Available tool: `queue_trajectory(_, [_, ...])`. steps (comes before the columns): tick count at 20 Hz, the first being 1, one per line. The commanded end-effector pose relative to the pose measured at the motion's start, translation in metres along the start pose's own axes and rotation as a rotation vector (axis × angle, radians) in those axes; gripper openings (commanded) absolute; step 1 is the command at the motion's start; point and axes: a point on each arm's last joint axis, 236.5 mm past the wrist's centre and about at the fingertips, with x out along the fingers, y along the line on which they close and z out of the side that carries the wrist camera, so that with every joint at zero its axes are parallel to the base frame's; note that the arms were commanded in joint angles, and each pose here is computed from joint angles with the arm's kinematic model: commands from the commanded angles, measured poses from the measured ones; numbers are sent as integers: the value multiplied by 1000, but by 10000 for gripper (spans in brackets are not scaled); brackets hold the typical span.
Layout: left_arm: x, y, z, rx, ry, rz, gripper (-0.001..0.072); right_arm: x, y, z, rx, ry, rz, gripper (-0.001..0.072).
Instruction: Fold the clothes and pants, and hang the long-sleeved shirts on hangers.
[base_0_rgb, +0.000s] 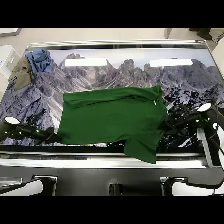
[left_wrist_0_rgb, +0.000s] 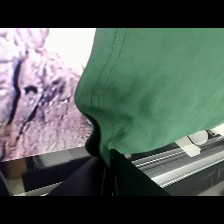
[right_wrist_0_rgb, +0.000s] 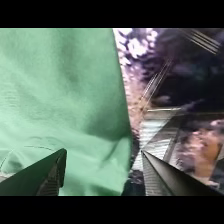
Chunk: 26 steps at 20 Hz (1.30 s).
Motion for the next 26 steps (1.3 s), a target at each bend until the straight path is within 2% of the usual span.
queue_trajectory(1, [-1, -1, -1, 2, 4, -3, 30, 20, -1, -19, -4, 85, -7, 526])
queue_trajectory(2, [-1, -1, -1, 2, 4, -3, 30, 28, 2, -23, -18, 97, -3, 491])
queue_trajectory(3, [-1, -1, -1, 2, 4, -3, 30, 33, 6, -25, -34, 99, -4, 486])
queue_trajectory(4, [-1, -2, -1, 2, 5, -3, 30, 36, 9, -25, -49, 96, -11, 435])
queue_trajectory(5, [-1, -2, -2, 2, 7, -4, 30, 37, 12, -23, -58, 89, -13, 323])
queue_trajectory(6, [-1, -2, -2, 3, 6, -4, 30, 36, 14, -21, -61, 82, -10, 156])
queue_trajectory(7, [-3, -3, 0, 8, -1, -3, 30, 29, 17, -19, -67, 76, -8, 33])
queue_trajectory(11, [-60, -40, 48, 129, -201, -2, 28, -47, 65, 19, -224, -128, -6, 30])
queue_trajectory(14, [-188, -142, 94, 364, -585, -59, 29, -170, 140, 48, -448, -479, 0, 29])
queue_trajectory(16, [-305, -232, 84, 574, -910, -95, 29, -285, 197, 36, -624, -798, -34, 30])
queue_trajectory(18, [-413, -310, 29, 776, -1230, -77, 29, -397, 243, -10, -753, -1135, -77, 30])
queue_trajectory(20, [-474, -359, -43, 928, -1447, -49, 29, -484, 268, -88, -837, -1427, -124, 30])
queue_trajectory(22, [-491, -381, -104, 997, -1538, -56, 29, -521, 267, -163, -862, -1601, -153, 30])
queue_trajectory(26, [-496, -395, -186, 1058, -1649, -56, 28, -546, 251, -260, -828, -1781, -160, 30])
